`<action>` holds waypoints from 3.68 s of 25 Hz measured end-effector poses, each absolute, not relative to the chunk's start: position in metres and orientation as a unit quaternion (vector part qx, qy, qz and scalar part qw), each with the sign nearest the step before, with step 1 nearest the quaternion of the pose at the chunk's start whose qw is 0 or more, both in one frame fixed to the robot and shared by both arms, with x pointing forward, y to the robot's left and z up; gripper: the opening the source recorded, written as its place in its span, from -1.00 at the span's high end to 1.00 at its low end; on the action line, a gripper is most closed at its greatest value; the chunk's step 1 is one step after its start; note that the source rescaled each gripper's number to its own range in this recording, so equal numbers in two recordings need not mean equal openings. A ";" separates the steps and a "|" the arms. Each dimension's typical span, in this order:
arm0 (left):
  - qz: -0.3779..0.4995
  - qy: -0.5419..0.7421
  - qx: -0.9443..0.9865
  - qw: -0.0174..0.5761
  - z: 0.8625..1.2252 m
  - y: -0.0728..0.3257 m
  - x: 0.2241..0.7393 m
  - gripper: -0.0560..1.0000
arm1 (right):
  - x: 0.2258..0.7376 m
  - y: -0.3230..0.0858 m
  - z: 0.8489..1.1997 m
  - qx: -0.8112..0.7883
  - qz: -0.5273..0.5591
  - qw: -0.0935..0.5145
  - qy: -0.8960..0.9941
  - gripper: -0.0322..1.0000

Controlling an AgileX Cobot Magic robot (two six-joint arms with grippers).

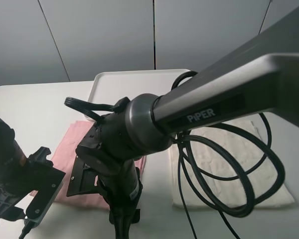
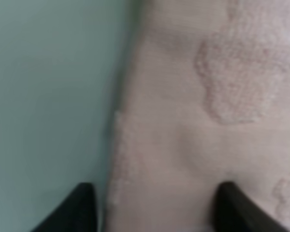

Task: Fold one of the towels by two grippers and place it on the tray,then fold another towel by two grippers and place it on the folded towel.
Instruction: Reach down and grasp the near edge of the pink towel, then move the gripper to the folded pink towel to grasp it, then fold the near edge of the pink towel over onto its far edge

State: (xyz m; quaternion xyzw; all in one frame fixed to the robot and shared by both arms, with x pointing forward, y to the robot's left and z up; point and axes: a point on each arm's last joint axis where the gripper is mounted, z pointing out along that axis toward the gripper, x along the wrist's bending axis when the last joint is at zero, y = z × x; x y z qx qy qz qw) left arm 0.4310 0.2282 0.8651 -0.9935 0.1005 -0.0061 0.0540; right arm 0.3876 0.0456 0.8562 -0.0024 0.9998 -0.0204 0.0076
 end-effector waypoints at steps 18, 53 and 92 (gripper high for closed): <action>-0.028 0.103 -0.993 0.042 0.865 0.226 0.435 -1.00 | 0.392 0.046 0.856 -0.019 -0.015 0.028 0.999 0.92; -0.124 -0.102 -0.986 -0.043 0.922 0.223 0.430 0.87 | 0.405 0.033 0.934 0.100 0.052 0.059 0.992 0.92; -0.258 -0.412 -0.839 -0.246 0.924 0.228 0.482 0.53 | 0.487 -0.014 0.937 0.341 0.117 0.151 0.921 0.92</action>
